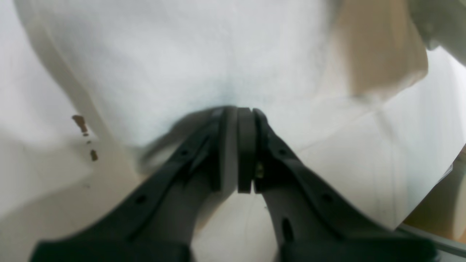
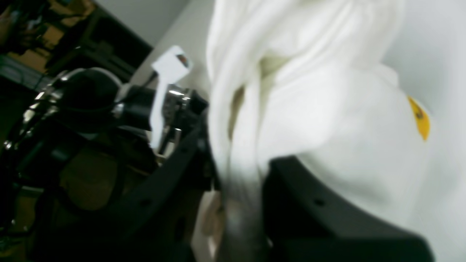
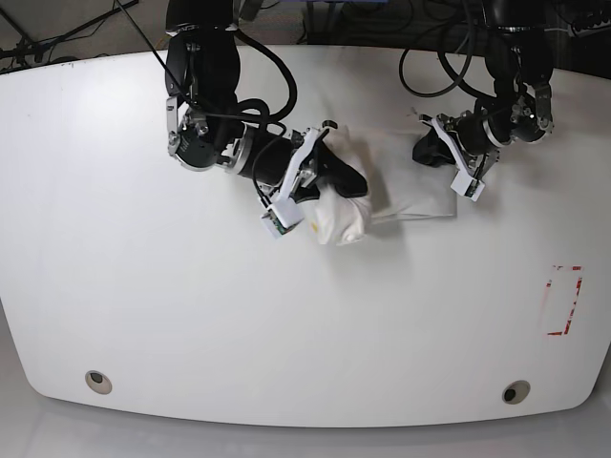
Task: Fold the T-shirt properly
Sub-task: 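Fold the strip end with the right gripper toward the left gripper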
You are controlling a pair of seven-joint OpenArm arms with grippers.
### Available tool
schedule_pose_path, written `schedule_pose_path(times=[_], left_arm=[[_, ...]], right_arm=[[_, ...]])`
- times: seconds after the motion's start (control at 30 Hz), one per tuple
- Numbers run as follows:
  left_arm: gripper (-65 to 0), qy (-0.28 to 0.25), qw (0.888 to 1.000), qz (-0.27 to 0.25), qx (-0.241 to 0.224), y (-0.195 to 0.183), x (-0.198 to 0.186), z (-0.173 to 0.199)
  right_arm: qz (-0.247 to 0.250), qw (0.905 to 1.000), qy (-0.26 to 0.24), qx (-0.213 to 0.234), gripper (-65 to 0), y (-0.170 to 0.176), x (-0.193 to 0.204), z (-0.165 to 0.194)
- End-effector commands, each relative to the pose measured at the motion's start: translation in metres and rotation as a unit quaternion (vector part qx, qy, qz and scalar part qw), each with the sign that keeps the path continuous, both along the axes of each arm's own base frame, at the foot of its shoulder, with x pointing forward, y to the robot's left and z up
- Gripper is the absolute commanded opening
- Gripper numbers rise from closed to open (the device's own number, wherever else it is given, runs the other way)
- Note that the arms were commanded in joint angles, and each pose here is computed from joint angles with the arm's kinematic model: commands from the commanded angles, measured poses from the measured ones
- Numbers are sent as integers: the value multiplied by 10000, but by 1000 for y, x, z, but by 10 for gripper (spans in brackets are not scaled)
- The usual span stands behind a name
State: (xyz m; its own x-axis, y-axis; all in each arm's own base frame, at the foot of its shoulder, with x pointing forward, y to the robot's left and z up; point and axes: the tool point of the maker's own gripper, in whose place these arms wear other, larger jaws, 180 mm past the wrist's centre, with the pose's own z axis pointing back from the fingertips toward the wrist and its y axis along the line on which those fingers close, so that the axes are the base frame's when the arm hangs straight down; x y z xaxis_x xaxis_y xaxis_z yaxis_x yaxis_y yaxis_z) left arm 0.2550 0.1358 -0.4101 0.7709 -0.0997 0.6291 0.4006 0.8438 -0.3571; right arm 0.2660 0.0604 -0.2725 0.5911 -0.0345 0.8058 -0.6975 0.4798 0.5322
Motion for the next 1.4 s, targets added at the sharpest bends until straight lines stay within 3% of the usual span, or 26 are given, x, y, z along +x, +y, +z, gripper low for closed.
schedule_pose_path(times=[0.0, 0.1, 0.2, 0.33, 0.43, 0.57, 0.63, 0.87, 0.97, 1.23, 1.37], left_arm=[[-606, -181, 9998, -25, -8, 2, 6, 9], [-606, -234, 9997, -27, -1, 3, 7, 13], [-597, -259, 9997, -31, -12, 2, 7, 14], [-514, -355, 9987, 57, -351, -1, 11, 24], [-462, -577, 9947, 439, -731, 14, 19, 41], [-438, -993, 9822, 1112, -1141, 50, 30, 69], [-438, -1151, 9777, 1341, -1135, 73, 31, 79], [-438, -1390, 9690, 1990, -468, 163, 27, 101], [-436, -1202, 9698, 2121, 62, 199, 19, 98], [-436, -627, 9686, 2141, 1096, 234, -3, 73], [-436, -509, 9645, 2205, 1358, 244, -11, 69]], right_arm=[[74, 9996, -222, 142, -650, 13, 8, 11], [212, 9997, -100, 27, -593, 24, 6, -3], [200, 9998, -28, -64, -452, 25, 13, -12], [141, 9999, 74, 12, -265, 27, 20, -19], [270, 9995, 117, 124, -198, 43, 24, -19], [531, 9985, 29, 140, -190, 61, 24, -13], [598, 9980, -95, 174, -190, 65, 20, -5], [554, 9964, -636, -59, -190, 39, 7, 13], [581, 9967, -545, -179, -190, 33, -2, 3], [848, 9945, -543, -275, -190, 44, -8, -3], [1088, 9893, -735, -640, -190, 66, -1, -9]])
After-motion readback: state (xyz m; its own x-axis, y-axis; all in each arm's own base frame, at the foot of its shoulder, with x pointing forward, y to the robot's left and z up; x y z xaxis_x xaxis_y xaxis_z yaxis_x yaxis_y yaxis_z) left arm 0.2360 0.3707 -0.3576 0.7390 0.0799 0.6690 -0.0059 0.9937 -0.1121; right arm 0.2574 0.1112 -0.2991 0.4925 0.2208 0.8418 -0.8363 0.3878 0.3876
